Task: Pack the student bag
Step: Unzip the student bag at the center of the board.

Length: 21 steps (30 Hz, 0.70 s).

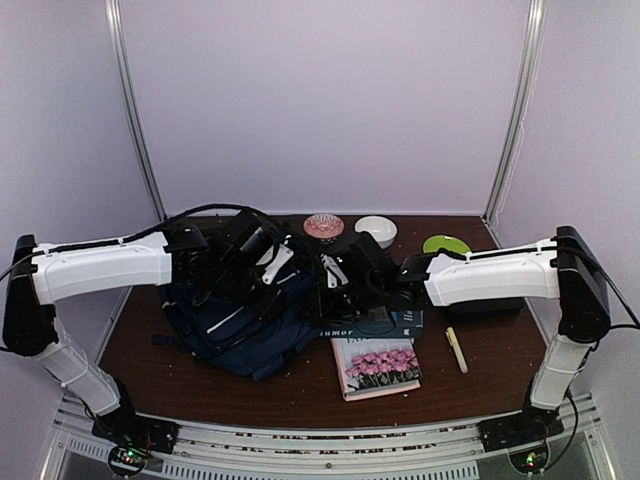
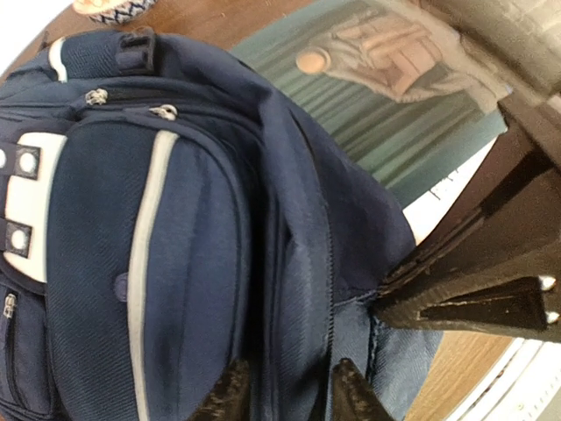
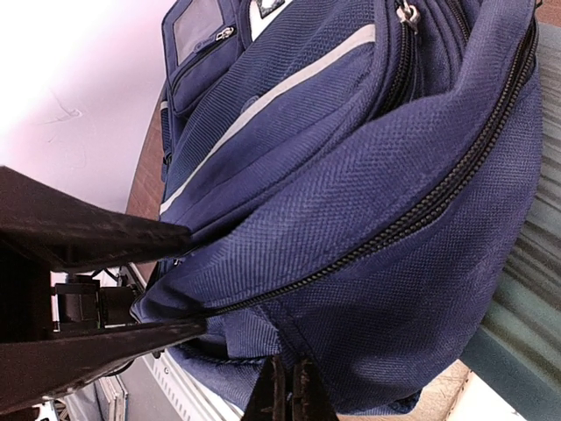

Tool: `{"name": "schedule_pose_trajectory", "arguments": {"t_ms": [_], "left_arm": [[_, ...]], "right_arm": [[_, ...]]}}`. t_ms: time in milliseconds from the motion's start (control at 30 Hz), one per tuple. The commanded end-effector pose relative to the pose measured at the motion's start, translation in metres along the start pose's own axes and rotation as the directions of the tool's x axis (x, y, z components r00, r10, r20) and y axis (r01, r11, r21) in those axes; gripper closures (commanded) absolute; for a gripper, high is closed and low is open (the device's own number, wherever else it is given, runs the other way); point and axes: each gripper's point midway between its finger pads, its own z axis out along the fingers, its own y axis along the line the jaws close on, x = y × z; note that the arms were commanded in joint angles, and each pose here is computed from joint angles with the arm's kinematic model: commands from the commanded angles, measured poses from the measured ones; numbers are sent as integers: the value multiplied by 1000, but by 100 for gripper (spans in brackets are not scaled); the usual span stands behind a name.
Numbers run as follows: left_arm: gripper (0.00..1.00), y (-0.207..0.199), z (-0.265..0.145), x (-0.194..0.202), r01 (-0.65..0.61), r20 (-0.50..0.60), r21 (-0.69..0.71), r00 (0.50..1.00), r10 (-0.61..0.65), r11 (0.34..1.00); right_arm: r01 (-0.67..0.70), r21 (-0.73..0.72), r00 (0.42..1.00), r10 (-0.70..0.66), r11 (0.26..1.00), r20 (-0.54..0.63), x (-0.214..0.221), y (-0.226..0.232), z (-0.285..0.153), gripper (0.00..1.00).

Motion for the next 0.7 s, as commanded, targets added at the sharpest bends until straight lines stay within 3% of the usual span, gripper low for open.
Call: {"name": "schedule_pose_trajectory", "arguments": {"t_ms": [0,167,200,433,667], "left_arm": [[59,-5,4,-6,-24,14,30,1000,23,999],[97,3,-4,-12,-16,44,-13,999,16,1000],[100,6,-9,-15,-11,56,-28,998,13,1000],[100,37,-57,-28,55,167,-107,985,-36,993],[100,52,-82,-27,66,194,-166,980,-33,984]], "right_arm": [[20,-66,999,-17,998,46,-13,21,-14,100],[22,-61,999,-20,998,42,-12,20,-14,100],[22,-58,999,-19,998,41,-11,19,-13,100],[9,-35,999,-8,999,33,-6,8,-7,100],[2,-22,999,-1,1000,41,-11,7,0,100]]}}
